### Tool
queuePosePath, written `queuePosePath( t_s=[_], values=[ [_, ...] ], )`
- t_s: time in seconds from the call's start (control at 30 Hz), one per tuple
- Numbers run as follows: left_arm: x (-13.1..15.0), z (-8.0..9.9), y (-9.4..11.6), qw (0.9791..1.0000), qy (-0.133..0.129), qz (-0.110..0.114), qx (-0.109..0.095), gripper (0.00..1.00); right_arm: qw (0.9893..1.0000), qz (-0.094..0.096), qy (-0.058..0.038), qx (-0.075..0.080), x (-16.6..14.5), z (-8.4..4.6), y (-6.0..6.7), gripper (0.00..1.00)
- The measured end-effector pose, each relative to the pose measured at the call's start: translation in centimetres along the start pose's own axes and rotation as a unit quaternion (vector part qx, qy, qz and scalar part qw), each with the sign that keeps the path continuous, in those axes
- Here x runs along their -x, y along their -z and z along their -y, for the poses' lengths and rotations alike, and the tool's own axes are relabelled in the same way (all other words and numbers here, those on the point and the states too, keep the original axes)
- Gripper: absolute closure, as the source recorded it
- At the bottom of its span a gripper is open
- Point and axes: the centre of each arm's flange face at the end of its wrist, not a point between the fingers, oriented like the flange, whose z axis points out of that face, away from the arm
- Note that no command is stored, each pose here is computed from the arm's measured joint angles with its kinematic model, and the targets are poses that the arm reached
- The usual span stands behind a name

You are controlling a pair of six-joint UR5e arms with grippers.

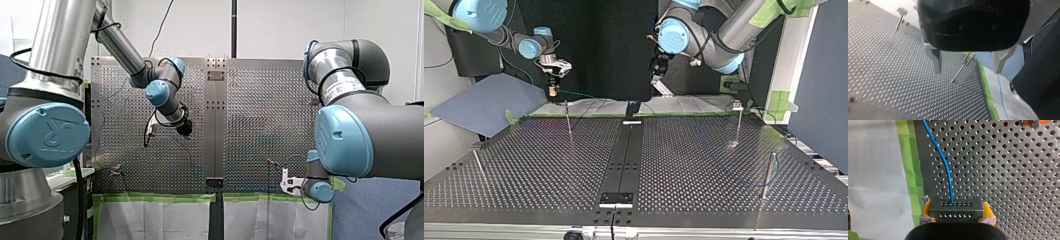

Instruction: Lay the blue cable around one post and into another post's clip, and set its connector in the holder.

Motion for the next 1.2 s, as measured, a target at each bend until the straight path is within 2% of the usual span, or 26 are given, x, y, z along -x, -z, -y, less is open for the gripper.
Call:
queuePosePath(
  t_s=[0.3, 0.7, 1.03, 1.2],
  values=[
    [-2.1, 2.9, -2.0, 0.9994, -0.011, 0.008, -0.032, 0.01, 1.0, 0.001, -0.0002, -0.001, 0.0, 0.1, 0.0, 1.0],
    [-1.8, 3.1, -7.3, 0.9983, 0.008, 0.043, -0.037, 0.01, 1.0, 0.0, -0.0004, -0.001, 0.0, 0.1, 0.0, 1.0],
    [-1.1, 3.8, -11.6, 0.9952, 0.021, 0.078, -0.055, 0.01, 1.0, 0.0, 0.0005, -0.002, 0.0, 0.2, 0.0, 1.0],
    [-0.8, 4.5, -13.7, 0.9924, 0.034, 0.095, -0.071, 0.01, 1.0, 0.0, 0.0006, -0.002, 0.0, 0.3, 0.0, 1.0]
  ],
)
